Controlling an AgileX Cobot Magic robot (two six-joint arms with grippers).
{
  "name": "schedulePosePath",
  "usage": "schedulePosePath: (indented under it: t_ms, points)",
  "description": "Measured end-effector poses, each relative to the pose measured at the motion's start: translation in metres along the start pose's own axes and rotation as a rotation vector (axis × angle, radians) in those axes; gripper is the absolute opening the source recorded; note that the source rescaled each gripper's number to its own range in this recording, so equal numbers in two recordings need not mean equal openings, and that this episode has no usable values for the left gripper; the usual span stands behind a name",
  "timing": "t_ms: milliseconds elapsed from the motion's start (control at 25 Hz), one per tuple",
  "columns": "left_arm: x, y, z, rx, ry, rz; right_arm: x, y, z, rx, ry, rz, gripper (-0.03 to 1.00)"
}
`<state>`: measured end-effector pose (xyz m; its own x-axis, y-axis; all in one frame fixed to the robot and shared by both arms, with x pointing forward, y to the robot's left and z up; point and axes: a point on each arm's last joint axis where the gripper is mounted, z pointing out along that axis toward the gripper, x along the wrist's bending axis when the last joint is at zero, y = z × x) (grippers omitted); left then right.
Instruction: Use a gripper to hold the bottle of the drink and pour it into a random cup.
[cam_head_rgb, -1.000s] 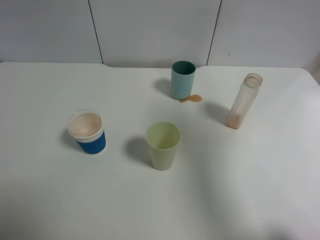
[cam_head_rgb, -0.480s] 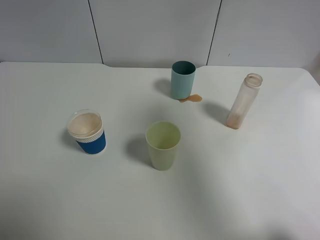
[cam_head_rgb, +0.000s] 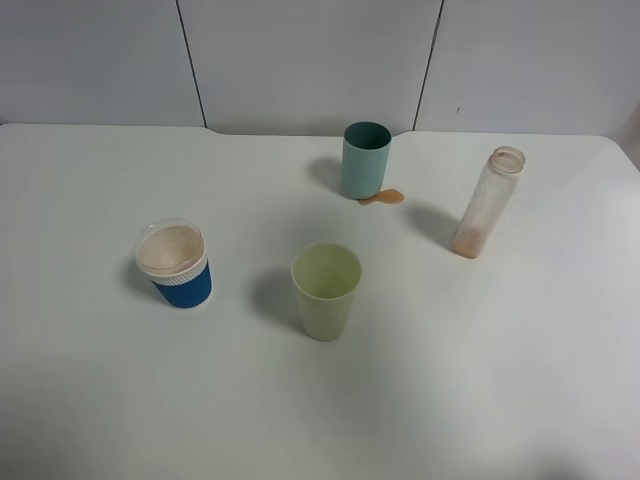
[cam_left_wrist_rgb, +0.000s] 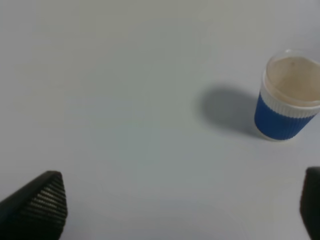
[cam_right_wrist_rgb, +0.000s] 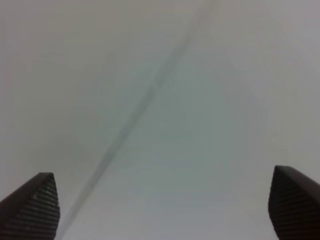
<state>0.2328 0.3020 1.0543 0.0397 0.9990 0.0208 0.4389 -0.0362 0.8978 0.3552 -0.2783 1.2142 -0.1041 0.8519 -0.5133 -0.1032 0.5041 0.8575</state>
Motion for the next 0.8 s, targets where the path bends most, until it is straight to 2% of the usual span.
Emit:
schedulePosePath:
  t_ms: [160, 240, 360, 600, 800]
  points:
    - [0.000, 0.000, 0.000, 0.000, 0.000, 0.000, -0.016, -0.016, -0.012, 0.241, -0.125, 0.029, 0.94]
    - [0.000, 0.000, 0.000, 0.000, 0.000, 0.000, -0.021, -0.021, -0.022, 0.304, -0.161, 0.027, 0.94]
    - [0.000, 0.000, 0.000, 0.000, 0.000, 0.000, -0.024, -0.023, -0.042, 0.316, -0.182, 0.068, 0.94]
    - [0.000, 0.000, 0.000, 0.000, 0.000, 0.000, -0.025, -0.024, -0.087, 0.259, -0.177, 0.198, 0.94]
    - [0.000, 0.000, 0.000, 0.000, 0.000, 0.000, -0.022, -0.035, -0.114, 0.326, -0.158, 0.277, 0.94]
